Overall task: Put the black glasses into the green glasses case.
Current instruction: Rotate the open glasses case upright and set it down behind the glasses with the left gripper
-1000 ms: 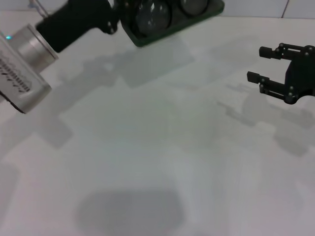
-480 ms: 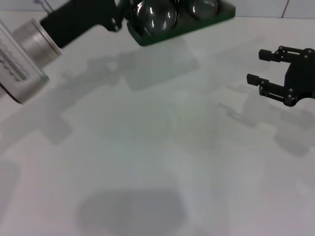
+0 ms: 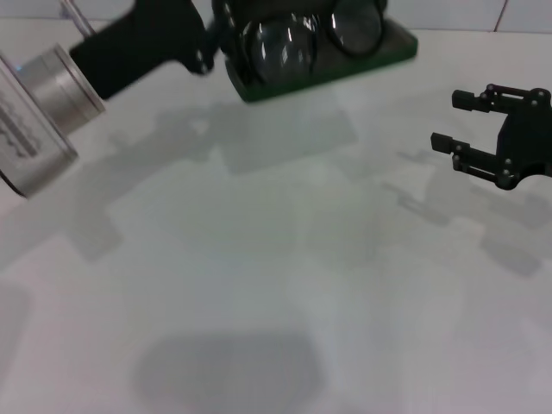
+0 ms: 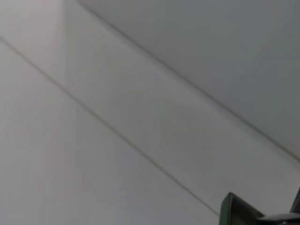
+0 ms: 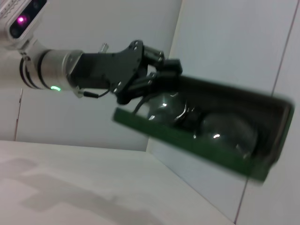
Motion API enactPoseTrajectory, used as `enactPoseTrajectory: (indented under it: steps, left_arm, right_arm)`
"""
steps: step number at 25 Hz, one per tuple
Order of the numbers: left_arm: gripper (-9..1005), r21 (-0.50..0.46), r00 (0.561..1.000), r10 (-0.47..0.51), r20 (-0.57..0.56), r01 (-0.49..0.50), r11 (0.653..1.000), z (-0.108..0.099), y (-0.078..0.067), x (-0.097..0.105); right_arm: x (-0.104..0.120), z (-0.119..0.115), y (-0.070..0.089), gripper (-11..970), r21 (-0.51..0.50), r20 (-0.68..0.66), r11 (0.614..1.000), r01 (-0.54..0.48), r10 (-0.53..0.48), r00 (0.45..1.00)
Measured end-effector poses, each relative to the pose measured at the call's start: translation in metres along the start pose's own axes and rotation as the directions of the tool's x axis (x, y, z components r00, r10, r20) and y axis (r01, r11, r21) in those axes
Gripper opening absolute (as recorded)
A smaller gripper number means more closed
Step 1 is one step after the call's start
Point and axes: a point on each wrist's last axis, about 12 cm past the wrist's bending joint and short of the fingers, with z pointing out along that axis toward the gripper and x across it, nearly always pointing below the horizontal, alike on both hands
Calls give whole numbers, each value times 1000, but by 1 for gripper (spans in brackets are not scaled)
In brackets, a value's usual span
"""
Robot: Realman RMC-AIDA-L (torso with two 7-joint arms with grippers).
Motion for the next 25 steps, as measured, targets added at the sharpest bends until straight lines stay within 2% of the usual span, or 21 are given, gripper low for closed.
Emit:
enactPoseTrajectory:
  steps: [3,4,5,11,13,17,19,22,25]
  left_arm:
    - [151,-4,1000,29,0,-29,1000,0,-5,-1]
    - [151,-25,999,48,1,-48,999,0,-6,-2]
    - [144,-86,996,85,16,-83,993,-1,0,-5]
    - [125,-92,990,137,17,-135,987,0,-9,-6]
    - [126,-118,989,143,36,-138,983,1,-4,-8]
    - [121,-102,986,164,34,-160,982,0,0,-7]
    - [117,-65,989,143,19,-142,988,-2,-3,-4]
    - [112,11,998,62,3,-62,998,-6,-3,0]
    - [107,61,1000,-3,-27,5,998,-15,-6,4]
  right_arm:
    - [0,0,0,543,-2,1,1000,1,-1,1000]
    - [0,0,0,543,-1,0,1000,1,-1,1000]
    - [0,1,0,543,0,0,1000,3,-3,1000]
    - [-1,3,0,543,-6,3,1000,6,-6,1000]
    - [-1,3,0,544,-2,4,1000,7,-7,1000]
    - [-1,3,0,544,-5,5,1000,8,-8,1000]
    - [-1,3,1,543,-8,6,1000,7,-7,1000]
    - [0,-1,2,543,-11,2,1000,-6,6,1000]
    - [0,-15,1,543,12,17,999,-36,36,999]
